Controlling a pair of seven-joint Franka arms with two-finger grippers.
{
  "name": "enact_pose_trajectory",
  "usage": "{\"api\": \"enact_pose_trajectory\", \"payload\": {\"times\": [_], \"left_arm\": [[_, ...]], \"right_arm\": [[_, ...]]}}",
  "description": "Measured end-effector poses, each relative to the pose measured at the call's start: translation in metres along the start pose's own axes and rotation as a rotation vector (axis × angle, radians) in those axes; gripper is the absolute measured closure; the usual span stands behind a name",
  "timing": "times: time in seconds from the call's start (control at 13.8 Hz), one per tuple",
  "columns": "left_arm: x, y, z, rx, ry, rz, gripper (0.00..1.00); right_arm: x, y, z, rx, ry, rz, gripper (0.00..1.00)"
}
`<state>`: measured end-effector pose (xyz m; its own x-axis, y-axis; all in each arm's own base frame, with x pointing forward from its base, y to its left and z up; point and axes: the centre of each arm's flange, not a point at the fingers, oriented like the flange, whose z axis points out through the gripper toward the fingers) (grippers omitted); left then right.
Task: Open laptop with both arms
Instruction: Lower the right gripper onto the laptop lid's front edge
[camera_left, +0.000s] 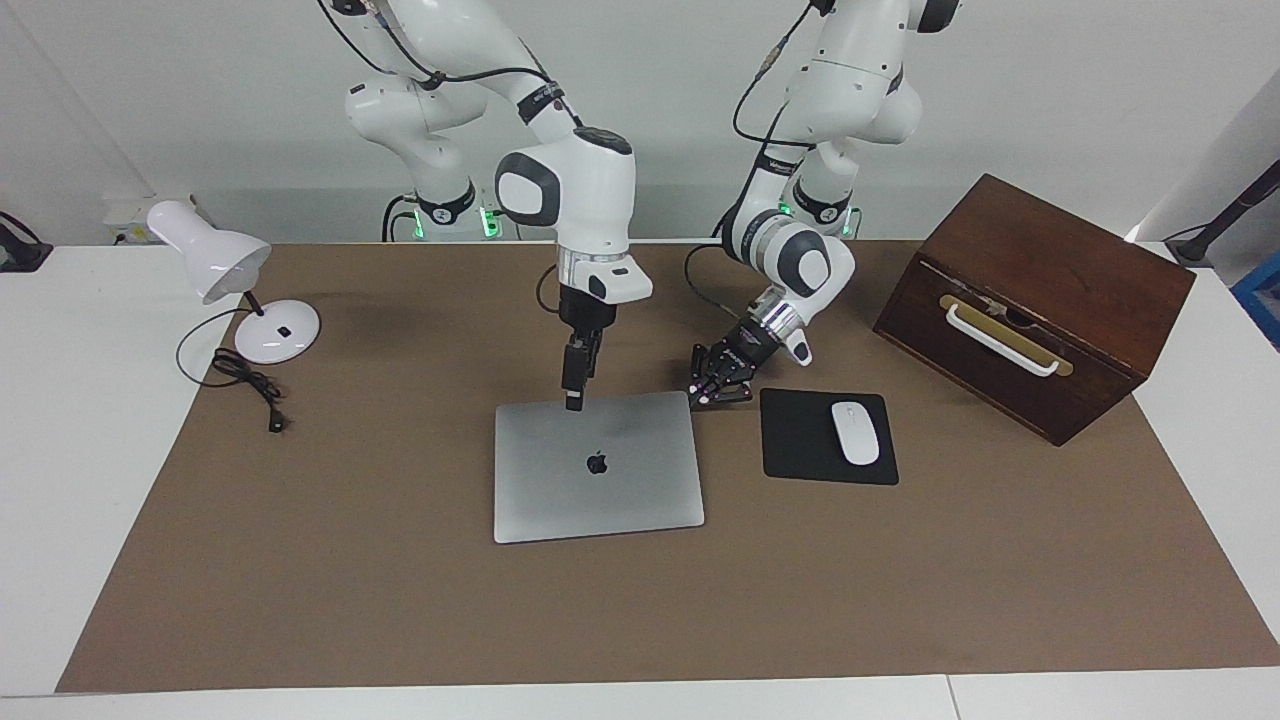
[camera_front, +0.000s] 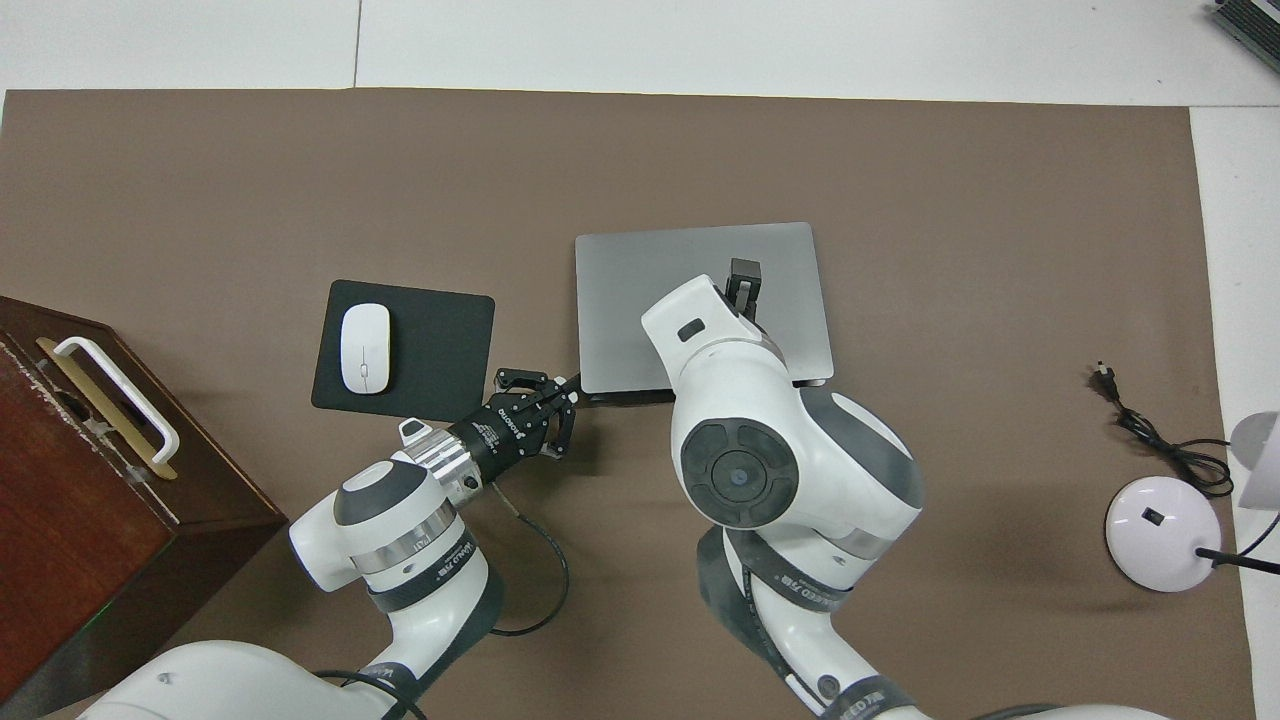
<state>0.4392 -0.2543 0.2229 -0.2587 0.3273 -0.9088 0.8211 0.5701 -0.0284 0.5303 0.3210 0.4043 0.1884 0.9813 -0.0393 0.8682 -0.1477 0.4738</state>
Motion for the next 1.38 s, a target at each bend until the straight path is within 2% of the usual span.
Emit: {"api": "enact_pose_trajectory", "payload": {"times": [0.58,1.38], "left_arm": [[-0.004,-0.004,0.013,-0.003,0.010,-0.005,0.99],[-0.001,-0.006,0.016,-0.001,0.025,-0.007,0.99]], "right_arm": [[0.025,-0.038,0.045,-0.033,-0.036,-0.003,0.00],[0.035,-0.062,0.063,-0.026,-0.050,-0.076,0.00]]}}
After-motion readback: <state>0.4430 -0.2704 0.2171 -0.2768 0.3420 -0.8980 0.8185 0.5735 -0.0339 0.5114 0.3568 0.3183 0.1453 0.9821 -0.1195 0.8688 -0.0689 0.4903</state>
